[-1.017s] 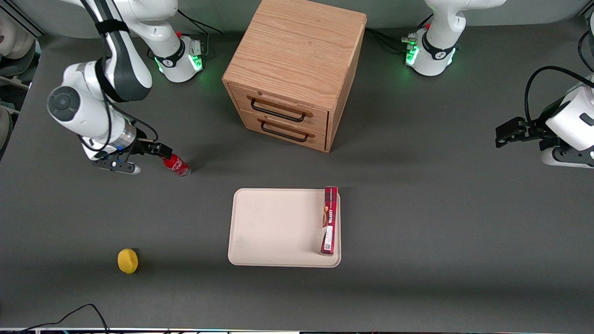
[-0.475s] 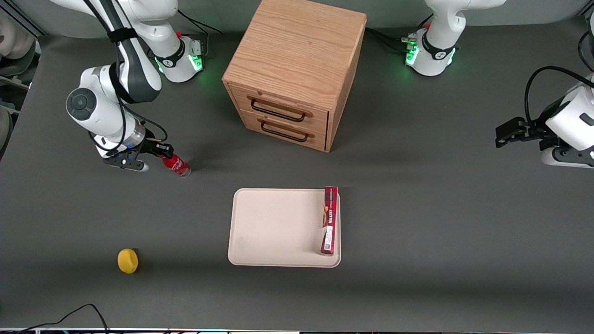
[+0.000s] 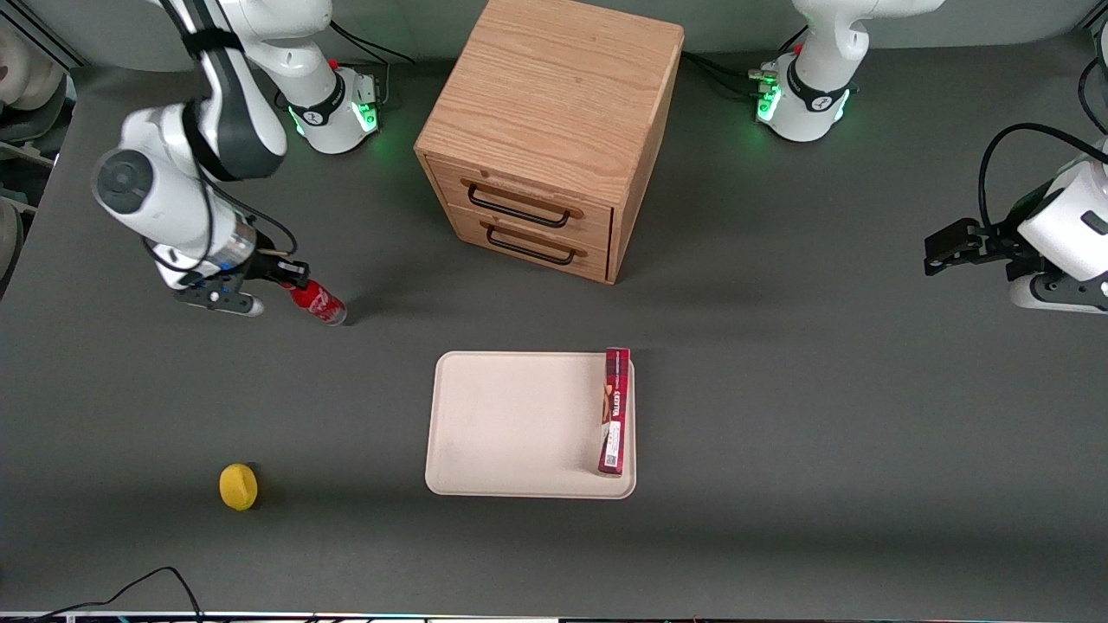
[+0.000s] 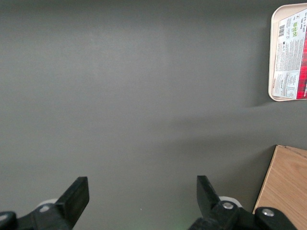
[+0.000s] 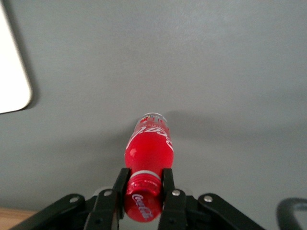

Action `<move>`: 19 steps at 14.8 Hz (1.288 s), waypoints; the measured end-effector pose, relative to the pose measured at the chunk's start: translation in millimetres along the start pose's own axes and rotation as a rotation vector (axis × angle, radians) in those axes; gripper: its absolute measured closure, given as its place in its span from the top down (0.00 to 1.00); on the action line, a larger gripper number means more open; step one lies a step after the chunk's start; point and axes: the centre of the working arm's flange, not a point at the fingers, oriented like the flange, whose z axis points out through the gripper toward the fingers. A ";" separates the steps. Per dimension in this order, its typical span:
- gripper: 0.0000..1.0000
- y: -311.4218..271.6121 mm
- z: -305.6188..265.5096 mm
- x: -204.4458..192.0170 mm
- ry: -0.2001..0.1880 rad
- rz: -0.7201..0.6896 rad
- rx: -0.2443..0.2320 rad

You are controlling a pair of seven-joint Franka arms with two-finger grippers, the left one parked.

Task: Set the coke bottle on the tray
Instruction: 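Close the right gripper on the bottle's cap end, then carry the bottle to the cream tray and lower it onto the tray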

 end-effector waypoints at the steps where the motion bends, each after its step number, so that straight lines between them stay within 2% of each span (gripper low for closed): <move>1: 0.32 -2.9 -37.1 2.6 -0.008 -0.003 -0.003; 5: 0.32 -18.3 -170.1 9.8 0.024 -0.020 0.012; 7: 0.32 -44.2 -205.3 22.9 0.001 0.017 0.016; 9: 0.32 -91.8 -208.3 47.8 -0.037 0.092 0.027; 11: 0.32 -145.4 -181.8 77.0 -0.062 0.184 0.042; 13: 0.32 -191.0 -138.1 105.5 -0.052 0.294 0.063; 17: 0.32 -255.7 -36.4 149.8 0.054 0.467 0.100; 19: 0.32 -270.0 9.6 166.3 0.092 0.522 0.121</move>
